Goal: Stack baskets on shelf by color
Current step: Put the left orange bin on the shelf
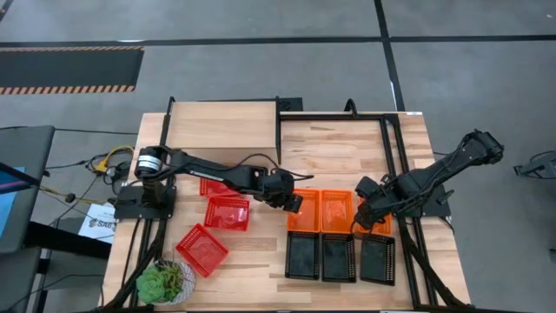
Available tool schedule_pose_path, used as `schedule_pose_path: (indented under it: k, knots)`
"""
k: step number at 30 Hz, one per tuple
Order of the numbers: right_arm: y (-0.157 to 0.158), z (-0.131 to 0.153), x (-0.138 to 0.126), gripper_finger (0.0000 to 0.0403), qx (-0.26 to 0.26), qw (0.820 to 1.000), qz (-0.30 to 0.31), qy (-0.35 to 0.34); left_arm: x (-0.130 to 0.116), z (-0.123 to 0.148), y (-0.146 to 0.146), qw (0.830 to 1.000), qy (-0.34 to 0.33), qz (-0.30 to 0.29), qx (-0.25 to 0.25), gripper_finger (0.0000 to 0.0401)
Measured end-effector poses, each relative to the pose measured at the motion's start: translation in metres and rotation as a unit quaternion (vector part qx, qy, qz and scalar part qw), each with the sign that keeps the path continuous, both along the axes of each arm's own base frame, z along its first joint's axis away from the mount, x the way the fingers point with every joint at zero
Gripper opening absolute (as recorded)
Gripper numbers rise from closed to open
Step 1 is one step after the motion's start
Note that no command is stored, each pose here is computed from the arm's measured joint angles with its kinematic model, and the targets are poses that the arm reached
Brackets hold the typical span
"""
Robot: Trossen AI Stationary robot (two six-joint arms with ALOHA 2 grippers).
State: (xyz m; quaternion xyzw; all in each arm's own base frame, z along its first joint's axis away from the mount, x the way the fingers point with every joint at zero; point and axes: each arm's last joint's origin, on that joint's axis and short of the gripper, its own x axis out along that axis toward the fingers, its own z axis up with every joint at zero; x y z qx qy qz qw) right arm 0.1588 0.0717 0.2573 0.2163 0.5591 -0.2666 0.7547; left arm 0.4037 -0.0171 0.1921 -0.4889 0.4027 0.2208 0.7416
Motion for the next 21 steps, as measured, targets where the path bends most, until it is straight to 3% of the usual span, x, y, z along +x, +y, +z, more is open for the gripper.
schedule_pose_path:
  k: [8,21]
  knots:
    - [0.005,0.000,0.000,0.0187,-0.001,1.000,0.011,-0.010,-0.002,-0.005,0.002,0.999,0.018,0.016,0.024,0.0180]
    - [0.005,0.001,0.001,0.0182,0.002,1.000,0.011,-0.019,0.004,-0.030,0.000,0.999,0.042,0.002,0.005,0.0180]
